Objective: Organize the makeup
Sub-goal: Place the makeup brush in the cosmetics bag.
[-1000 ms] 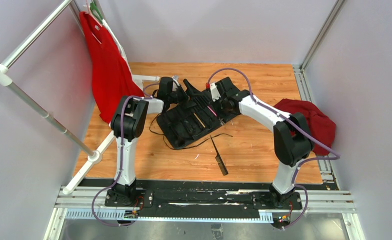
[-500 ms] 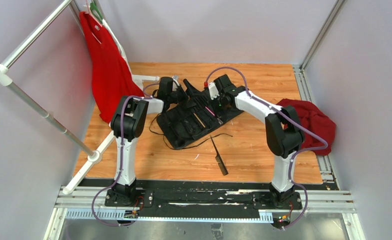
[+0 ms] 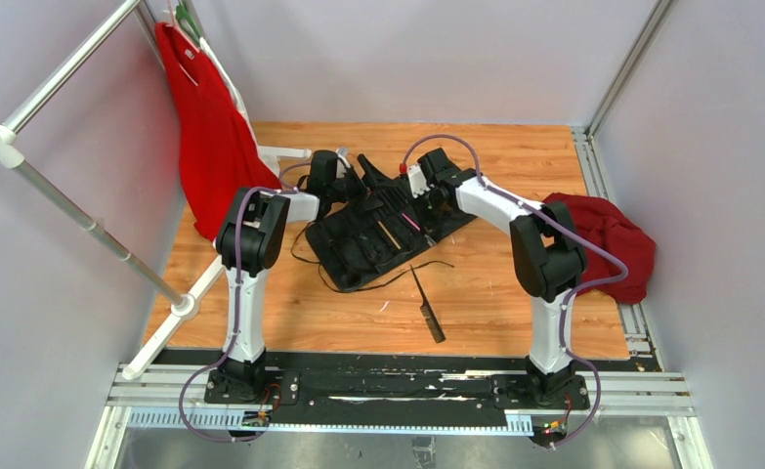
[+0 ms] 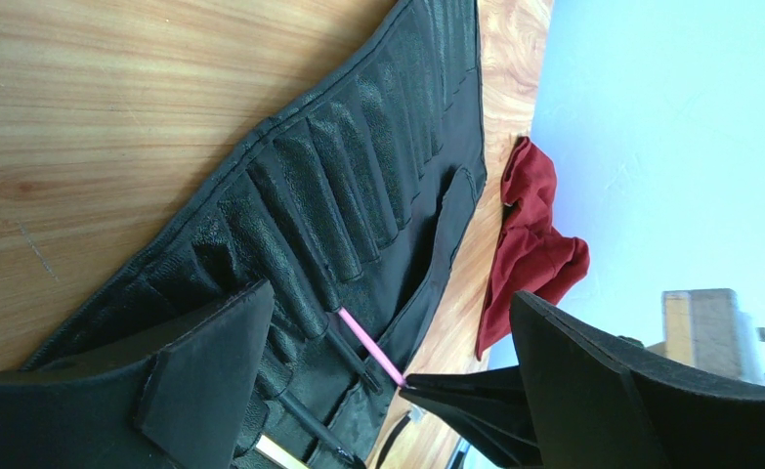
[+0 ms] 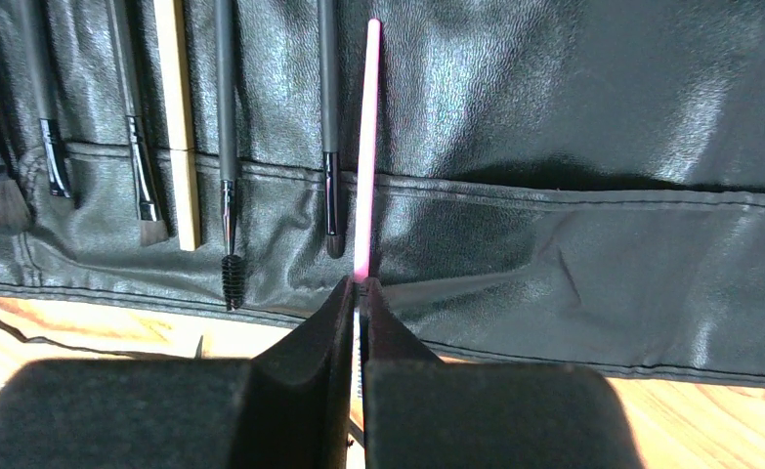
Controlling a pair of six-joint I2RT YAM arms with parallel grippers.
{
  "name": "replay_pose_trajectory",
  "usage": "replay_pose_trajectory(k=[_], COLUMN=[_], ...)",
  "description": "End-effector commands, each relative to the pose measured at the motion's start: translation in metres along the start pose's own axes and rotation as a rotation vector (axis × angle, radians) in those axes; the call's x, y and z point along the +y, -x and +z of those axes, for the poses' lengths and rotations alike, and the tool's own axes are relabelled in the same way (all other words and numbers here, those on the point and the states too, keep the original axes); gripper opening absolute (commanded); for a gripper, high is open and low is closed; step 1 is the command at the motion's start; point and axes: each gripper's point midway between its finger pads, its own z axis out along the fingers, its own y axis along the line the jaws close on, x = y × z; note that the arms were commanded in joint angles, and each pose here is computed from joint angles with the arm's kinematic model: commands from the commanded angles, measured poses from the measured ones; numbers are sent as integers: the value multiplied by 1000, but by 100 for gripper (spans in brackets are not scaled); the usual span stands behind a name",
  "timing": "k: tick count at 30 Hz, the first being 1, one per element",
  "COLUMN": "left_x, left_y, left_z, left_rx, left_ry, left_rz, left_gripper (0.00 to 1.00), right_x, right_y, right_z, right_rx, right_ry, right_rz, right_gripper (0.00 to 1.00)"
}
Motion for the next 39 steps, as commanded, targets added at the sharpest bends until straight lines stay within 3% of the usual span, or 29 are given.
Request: replay_pose_trajectory(k=[1, 39], left_x=[32, 35], left_y=[-11, -8], left_z=[-8, -10], left_rx=[34, 30], left_ry=[96, 97], left_rz=[-54, -58], left_gripper=[98, 98], right_x=[-5, -7], right_y=[-4, 22], right_z=[1, 23], right_rx=[26, 1], right_ry=[10, 40], right_rz=[0, -6], right_gripper=[1, 1])
